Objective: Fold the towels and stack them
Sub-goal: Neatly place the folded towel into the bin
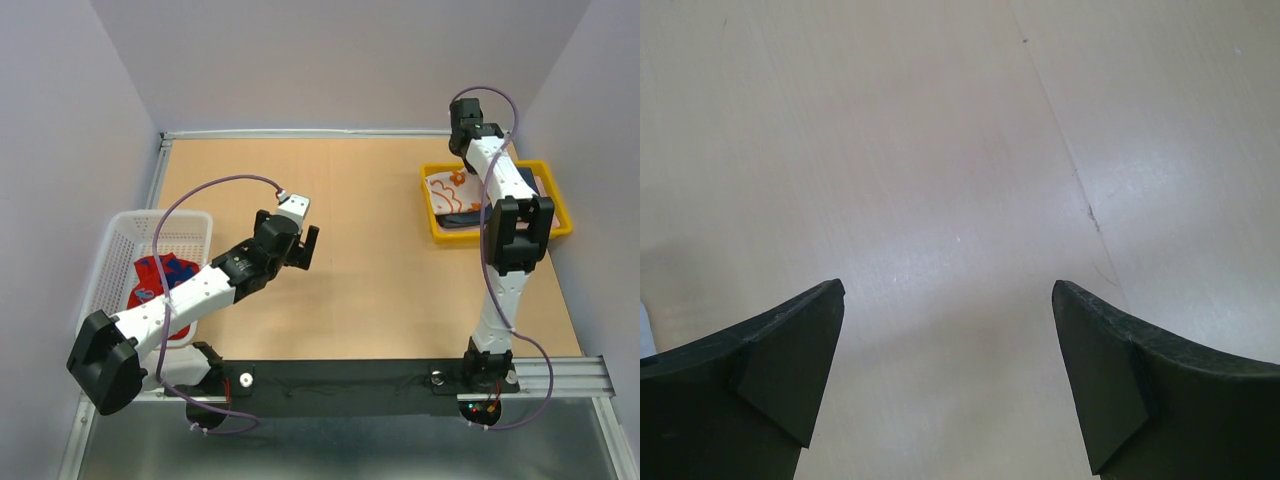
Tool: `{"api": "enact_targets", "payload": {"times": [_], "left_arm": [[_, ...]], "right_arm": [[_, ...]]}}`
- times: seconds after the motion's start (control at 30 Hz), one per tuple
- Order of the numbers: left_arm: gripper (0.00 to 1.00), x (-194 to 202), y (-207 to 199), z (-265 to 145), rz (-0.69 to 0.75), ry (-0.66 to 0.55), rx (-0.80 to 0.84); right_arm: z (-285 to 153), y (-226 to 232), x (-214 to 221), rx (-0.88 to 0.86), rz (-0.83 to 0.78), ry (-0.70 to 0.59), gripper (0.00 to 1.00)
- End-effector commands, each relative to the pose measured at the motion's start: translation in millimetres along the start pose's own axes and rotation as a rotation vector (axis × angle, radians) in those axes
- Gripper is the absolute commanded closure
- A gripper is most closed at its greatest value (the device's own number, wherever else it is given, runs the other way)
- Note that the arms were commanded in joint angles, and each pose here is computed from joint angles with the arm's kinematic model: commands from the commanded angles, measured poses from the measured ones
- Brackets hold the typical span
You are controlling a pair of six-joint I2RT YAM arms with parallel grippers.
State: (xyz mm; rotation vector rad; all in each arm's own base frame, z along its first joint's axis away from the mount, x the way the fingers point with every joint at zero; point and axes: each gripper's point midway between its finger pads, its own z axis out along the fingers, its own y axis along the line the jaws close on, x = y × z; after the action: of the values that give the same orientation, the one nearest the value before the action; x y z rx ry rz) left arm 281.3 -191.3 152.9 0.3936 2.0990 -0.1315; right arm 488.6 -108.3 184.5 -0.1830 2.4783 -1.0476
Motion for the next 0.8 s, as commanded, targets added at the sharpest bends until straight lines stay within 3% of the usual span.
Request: {"api": "enact_targets", "payload": {"times": [0.0,0.27,0.4,0.5,0.53,0.57,0.6,0.7,0.77], "left_arm": [[0.04,-9,-2,1,-0.014,-0.030,-0.001],[0.04,-9,-1,1,-0.014,-0.033,-0.005],[0.04,-9,-1,2,-0.015,-0.033,-0.005],[0.05,-9,-1,2,-0.017,-0.033,-0.006],[0.05,-8,-1,2,-0.015,-0.031,-0.006],[0.05,-8,-1,3,-0.015,-0.031,-0.005],[0.05,-8,0,3,-0.016,-0.034,-0.007],[0.05,-8,0,2,-0.017,-0.034,-0.004],[0.05,-9,2,2,-0.020,-0.040,-0.006]], "right_arm": [[2,-19,-24,0.068,0.070,-0.067,1.00],[31,2,-16,0.087,0.063,-0.017,0.99],[46,10,-8,0.101,0.097,0.014,0.91],[54,9,-2,0.137,0.126,0.037,0.62],[55,6,-1,0.158,0.136,0.043,0.48],[64,-8,8,0.190,0.169,0.070,0.42],[67,-16,10,0.235,0.207,0.083,0.29],[75,-42,21,0.320,0.290,0.115,0.15],[77,-58,28,0.361,0.343,0.129,0.12]]}}
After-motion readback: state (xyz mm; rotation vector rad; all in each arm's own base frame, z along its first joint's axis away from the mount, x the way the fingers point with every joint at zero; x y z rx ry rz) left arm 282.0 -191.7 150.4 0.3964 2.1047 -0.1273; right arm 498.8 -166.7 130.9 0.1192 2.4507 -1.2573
